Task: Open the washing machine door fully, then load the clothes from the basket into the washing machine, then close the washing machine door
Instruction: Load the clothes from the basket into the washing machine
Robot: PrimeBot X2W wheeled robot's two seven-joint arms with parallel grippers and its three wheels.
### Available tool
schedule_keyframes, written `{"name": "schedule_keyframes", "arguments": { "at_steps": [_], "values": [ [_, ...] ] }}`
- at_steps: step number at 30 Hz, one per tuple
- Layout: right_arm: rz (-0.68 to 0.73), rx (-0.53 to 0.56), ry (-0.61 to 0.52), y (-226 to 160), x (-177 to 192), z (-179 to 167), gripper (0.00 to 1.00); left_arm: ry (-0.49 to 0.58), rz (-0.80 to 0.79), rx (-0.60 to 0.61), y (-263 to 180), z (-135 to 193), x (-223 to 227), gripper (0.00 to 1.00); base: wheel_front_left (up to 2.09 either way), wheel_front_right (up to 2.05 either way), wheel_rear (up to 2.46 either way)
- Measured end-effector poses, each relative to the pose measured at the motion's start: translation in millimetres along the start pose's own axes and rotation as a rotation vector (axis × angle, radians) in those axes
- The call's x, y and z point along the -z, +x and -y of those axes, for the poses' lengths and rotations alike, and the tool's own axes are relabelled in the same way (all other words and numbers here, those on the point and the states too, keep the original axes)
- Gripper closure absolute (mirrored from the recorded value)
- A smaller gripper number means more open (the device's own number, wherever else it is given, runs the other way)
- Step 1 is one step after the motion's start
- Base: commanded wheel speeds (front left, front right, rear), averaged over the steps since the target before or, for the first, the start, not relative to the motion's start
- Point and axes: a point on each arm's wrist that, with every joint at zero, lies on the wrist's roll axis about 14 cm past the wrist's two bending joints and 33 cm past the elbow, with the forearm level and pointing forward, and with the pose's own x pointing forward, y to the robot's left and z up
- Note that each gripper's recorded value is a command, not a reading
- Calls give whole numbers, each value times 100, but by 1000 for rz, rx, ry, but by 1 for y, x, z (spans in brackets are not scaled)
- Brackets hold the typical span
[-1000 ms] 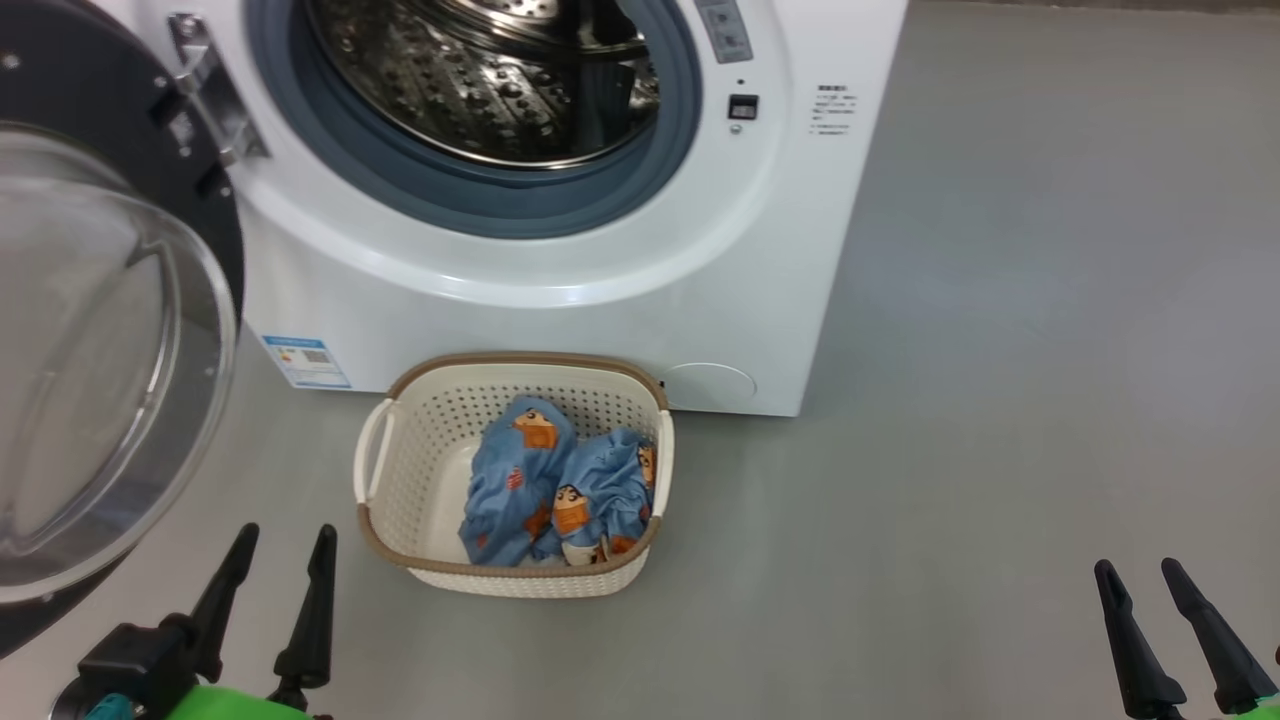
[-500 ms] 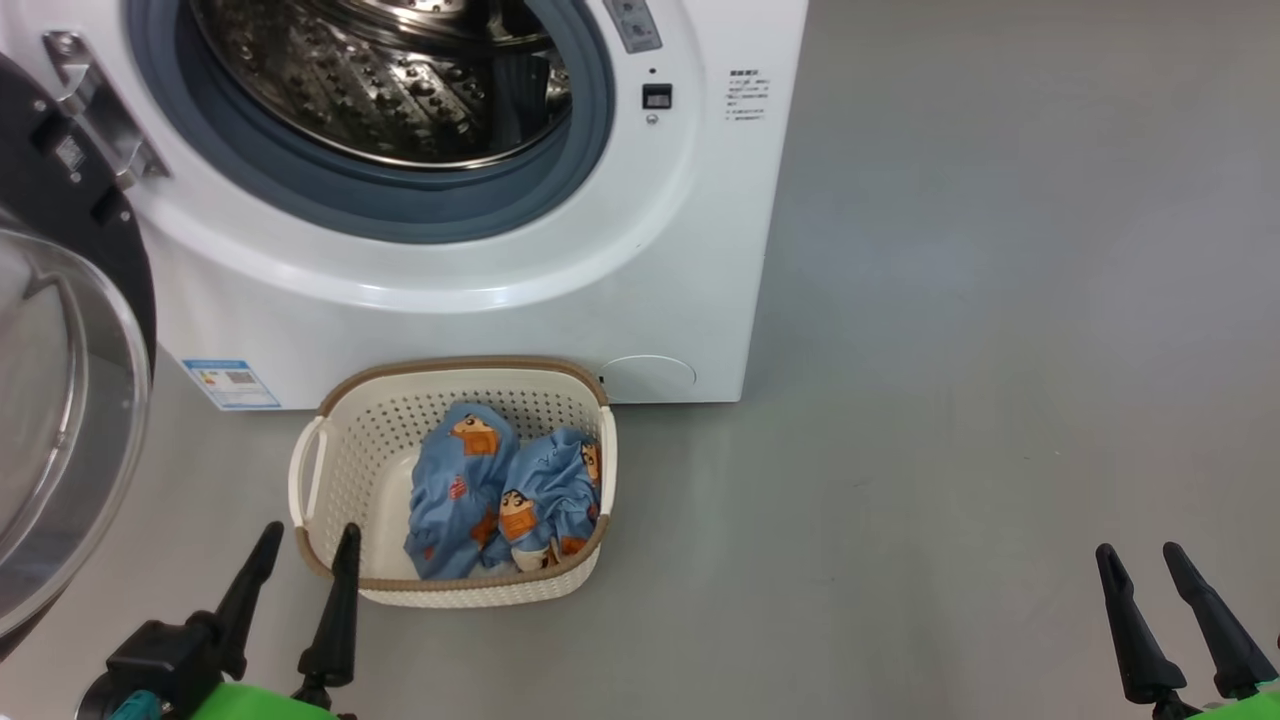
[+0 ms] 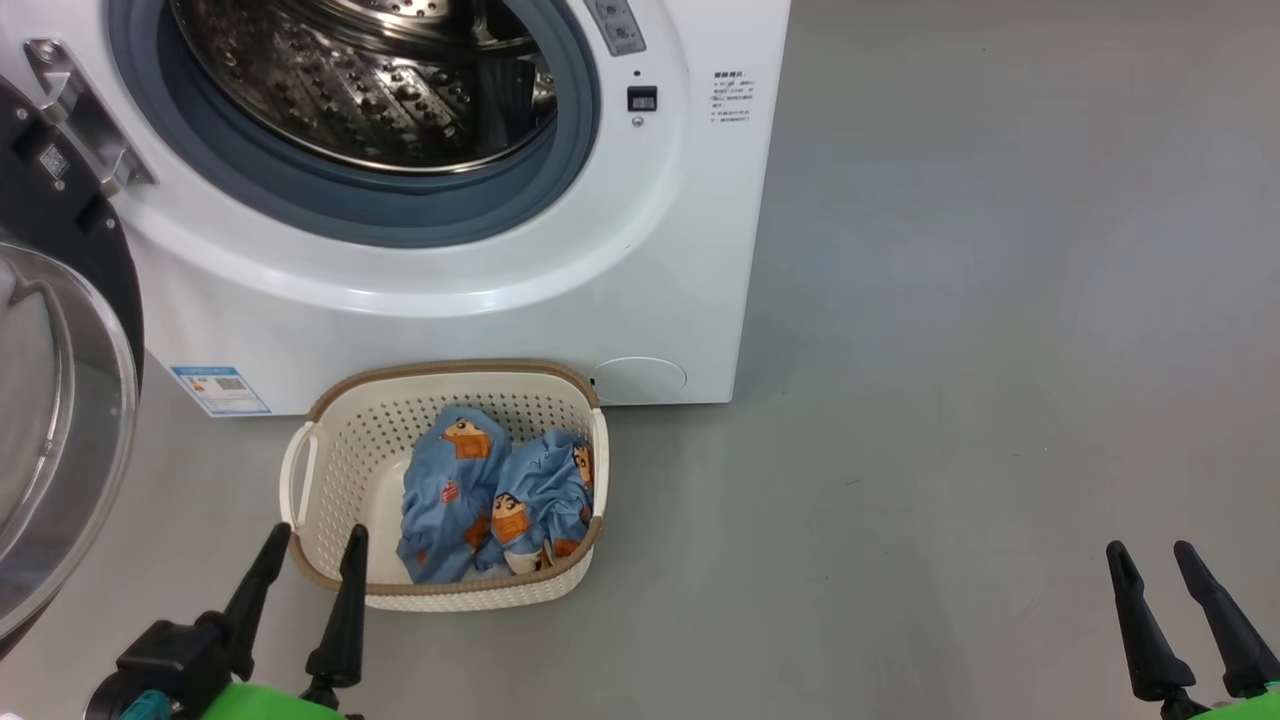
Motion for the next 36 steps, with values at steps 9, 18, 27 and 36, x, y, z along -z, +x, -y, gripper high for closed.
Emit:
{"name": "schedule_keyframes", "arguments": {
  "at_steps": [9,18,27,36],
  "values": [
    [-2,-3,-1,1,1,-1,0,-12,-2,-9,-1,-2,1,0,0,0,0],
    [-16,4,2,2,5,0,0,-37,-21,-8,3,-3,7,0,18,-36,19],
    [-13,7,8,5,6,0,0,-41,-27,3,8,-2,9,0,85,-132,47],
    [-11,4,14,10,6,-2,0,-37,-26,8,13,-1,9,0,83,-125,42]
  ]
}}
